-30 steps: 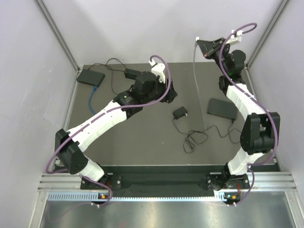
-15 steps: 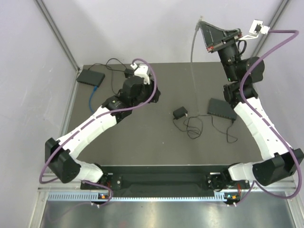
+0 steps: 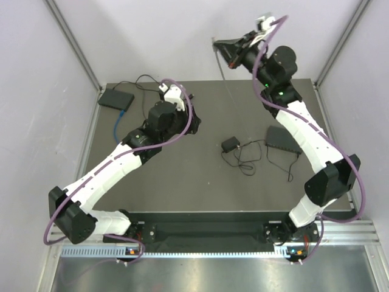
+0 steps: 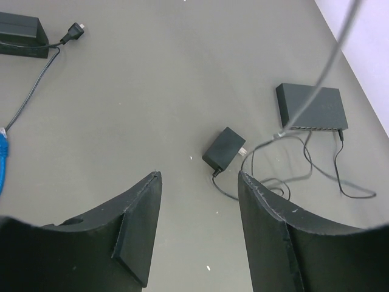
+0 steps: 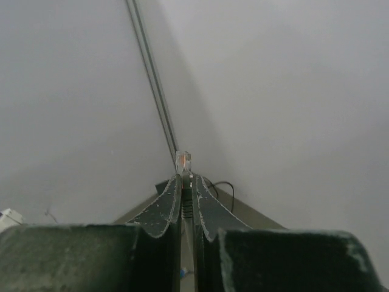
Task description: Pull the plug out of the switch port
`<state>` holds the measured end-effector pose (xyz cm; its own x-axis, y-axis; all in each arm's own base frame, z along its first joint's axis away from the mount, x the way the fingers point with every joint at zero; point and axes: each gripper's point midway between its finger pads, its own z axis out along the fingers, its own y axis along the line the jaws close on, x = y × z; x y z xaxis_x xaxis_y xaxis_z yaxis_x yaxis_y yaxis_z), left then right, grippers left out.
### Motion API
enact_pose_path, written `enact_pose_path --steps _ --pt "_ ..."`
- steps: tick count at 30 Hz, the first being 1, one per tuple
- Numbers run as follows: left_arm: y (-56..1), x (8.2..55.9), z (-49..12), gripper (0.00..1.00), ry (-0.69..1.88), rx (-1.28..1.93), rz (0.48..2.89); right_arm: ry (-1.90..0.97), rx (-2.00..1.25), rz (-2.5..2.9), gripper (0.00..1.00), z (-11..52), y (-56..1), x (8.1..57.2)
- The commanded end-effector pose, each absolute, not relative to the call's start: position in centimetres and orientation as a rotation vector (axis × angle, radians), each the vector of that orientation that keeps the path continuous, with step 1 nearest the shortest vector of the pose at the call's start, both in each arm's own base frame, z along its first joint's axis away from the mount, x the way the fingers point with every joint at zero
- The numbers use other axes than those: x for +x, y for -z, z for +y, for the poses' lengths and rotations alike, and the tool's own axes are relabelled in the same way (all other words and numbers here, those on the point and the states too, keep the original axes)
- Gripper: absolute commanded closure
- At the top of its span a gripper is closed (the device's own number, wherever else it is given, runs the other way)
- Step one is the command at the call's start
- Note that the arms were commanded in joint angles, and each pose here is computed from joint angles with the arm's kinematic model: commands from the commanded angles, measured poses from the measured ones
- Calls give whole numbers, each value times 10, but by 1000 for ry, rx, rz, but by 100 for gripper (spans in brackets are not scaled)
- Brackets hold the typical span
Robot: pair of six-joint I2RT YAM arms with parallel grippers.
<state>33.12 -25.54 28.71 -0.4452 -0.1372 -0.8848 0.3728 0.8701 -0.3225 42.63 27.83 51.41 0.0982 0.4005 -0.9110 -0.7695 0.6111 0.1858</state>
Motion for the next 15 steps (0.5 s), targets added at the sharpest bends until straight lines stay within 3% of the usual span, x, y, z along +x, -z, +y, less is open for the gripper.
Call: enact_pose_path --steps 1,6,10,13,15 --pt "-310 330 -254 41 634 168 1868 -700 -525 1126 100 280 -531 416" --pt "-300 332 -260 41 647 184 1890 -468 -576 1152 100 288 -514 428" --pt "-282 326 -283 40 755 285 1919 -441 -385 1220 100 265 -504 438" --pt "-263 314 -312 25 914 427 1905 -483 -224 1212 100 238 -504 423" --pt "-247 308 -336 22 1033 510 1915 -530 -137 1215 100 224 -513 414"
